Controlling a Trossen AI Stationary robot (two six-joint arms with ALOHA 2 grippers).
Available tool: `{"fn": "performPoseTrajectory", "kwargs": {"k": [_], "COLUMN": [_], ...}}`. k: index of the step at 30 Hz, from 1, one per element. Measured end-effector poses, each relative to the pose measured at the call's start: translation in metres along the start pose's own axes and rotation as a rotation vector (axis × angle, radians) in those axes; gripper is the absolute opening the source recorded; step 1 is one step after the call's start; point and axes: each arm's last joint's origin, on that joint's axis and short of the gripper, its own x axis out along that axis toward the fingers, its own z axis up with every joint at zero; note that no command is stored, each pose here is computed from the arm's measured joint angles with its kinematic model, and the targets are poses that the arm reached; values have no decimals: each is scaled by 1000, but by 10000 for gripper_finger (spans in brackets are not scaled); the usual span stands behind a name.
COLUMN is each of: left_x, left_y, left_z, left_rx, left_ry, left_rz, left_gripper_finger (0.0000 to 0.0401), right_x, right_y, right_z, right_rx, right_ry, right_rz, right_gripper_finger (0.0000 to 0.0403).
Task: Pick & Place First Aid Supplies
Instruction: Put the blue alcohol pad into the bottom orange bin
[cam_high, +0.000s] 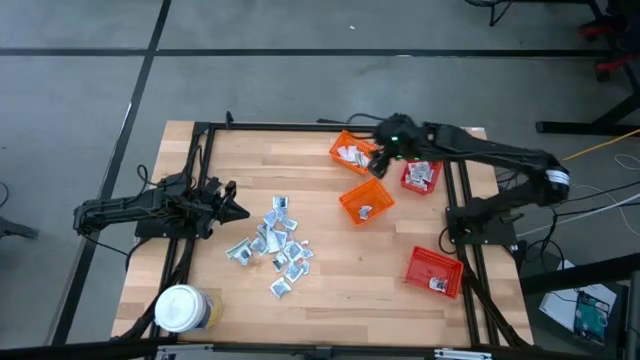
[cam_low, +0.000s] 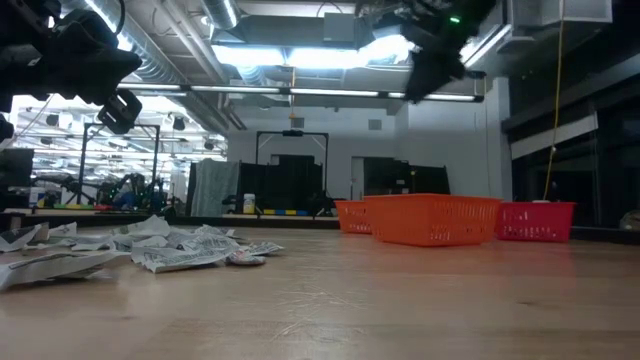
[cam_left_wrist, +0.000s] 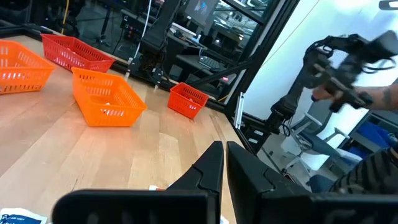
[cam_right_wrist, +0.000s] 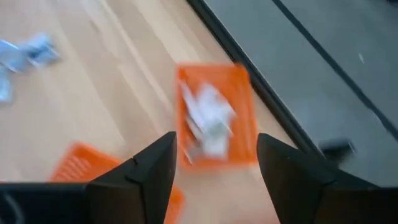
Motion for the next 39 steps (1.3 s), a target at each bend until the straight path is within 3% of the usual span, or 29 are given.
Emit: {"fn": "performPoseTrajectory", "kwargs": {"k": [8, 16, 23, 33, 39], "left_x": [0, 0, 0, 0, 0], "left_y": [0, 0, 0, 0, 0], "left_z": [0, 0, 0, 0, 0], "left_rx": [0, 0, 0, 0, 0], "left_ry": [0, 0, 0, 0, 0], "left_rz": [0, 0, 0, 0, 0], "left_gripper_finger": [16, 15, 15, 15, 15], "right_x": [14, 40, 92, 168, 196], "right_y": [60, 99, 126, 156, 166], "right_z": [70, 107, 103, 82, 70], "right_rx": [-169, -232, -304, -393, -400], "right_ry": [-160, -170, -96, -65, -41], "right_rz": [166, 402, 531, 564, 563], "right_gripper_finger": [222, 222, 222, 222, 222]}}
